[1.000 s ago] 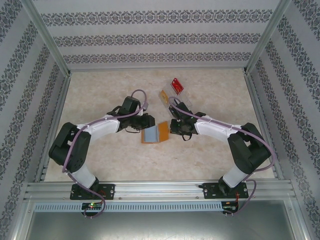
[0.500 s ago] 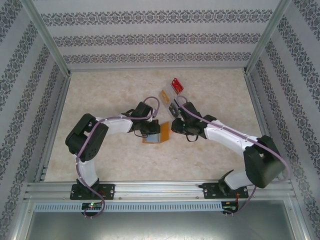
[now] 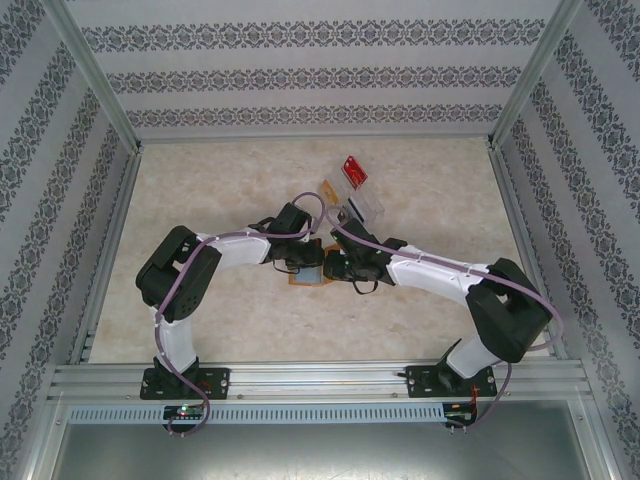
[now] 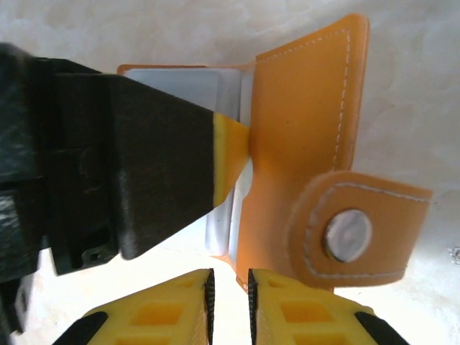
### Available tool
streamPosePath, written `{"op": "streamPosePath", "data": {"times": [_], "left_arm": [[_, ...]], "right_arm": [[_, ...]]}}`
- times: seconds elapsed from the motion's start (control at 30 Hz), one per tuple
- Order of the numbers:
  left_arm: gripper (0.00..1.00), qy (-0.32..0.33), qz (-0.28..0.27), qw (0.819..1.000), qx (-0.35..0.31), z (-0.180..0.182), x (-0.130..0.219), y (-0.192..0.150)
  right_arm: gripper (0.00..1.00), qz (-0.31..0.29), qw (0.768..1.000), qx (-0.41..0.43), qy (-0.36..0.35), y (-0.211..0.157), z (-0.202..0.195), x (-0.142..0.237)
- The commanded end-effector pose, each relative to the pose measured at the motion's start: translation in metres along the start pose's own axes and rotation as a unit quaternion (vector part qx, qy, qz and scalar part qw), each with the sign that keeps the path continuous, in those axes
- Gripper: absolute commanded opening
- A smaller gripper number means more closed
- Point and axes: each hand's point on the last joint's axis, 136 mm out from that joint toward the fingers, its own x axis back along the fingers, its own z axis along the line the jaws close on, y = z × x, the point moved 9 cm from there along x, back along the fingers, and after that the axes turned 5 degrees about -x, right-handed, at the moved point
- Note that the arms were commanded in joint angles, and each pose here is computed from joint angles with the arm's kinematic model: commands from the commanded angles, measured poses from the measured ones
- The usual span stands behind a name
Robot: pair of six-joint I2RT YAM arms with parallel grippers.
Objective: Take the credit cards out of the card holder
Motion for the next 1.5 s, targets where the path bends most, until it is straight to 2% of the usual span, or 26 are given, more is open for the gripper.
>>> {"op": "streamPosePath", "data": {"times": [0.0,0.13,0.23,0.37,0.57,0.73,0.97,1.13,1.47], "left_arm": [[0.05,0.024,0.01,1.0,-0.007,-0.002,0.003,-0.003],[0.18,0.021,-0.017,1.0,0.007,-0.009,0.027,0.003],[0.34,0.027,-0.033,0.999,0.032,-0.006,0.044,0.005],[0.43,0.055,-0.035,0.996,0.064,0.007,0.055,0.002],[0.49,0.105,-0.015,0.989,0.106,0.016,0.061,-0.009],[0.5,0.083,-0.024,0.99,0.114,0.012,0.066,-0.01],[0.43,0.065,-0.031,0.991,0.111,0.004,0.071,-0.004],[0.43,0.043,-0.023,0.992,0.117,0.0,0.066,-0.002],[0.45,0.07,0.001,0.988,0.137,0.017,0.043,-0.006]], "right_arm": [[0.21,-0.016,0.999,-0.019,-0.023,0.005,-0.006,-0.005],[0.24,-0.011,0.999,-0.025,-0.042,0.003,-0.02,-0.013],[0.27,-0.006,0.998,-0.024,-0.049,0.004,-0.023,-0.017],[0.29,0.002,0.998,-0.023,-0.063,0.003,-0.03,-0.025],[0.32,0.017,0.998,-0.019,-0.064,0.003,-0.034,-0.032],[0.33,0.029,0.997,-0.01,-0.068,0.002,-0.037,-0.034],[0.34,0.04,0.997,-0.009,-0.071,0.001,-0.04,-0.036],[0.34,0.045,0.996,-0.011,-0.071,0.001,-0.04,-0.039],[0.34,0.056,0.995,-0.015,-0.078,0.001,-0.044,-0.044]]}}
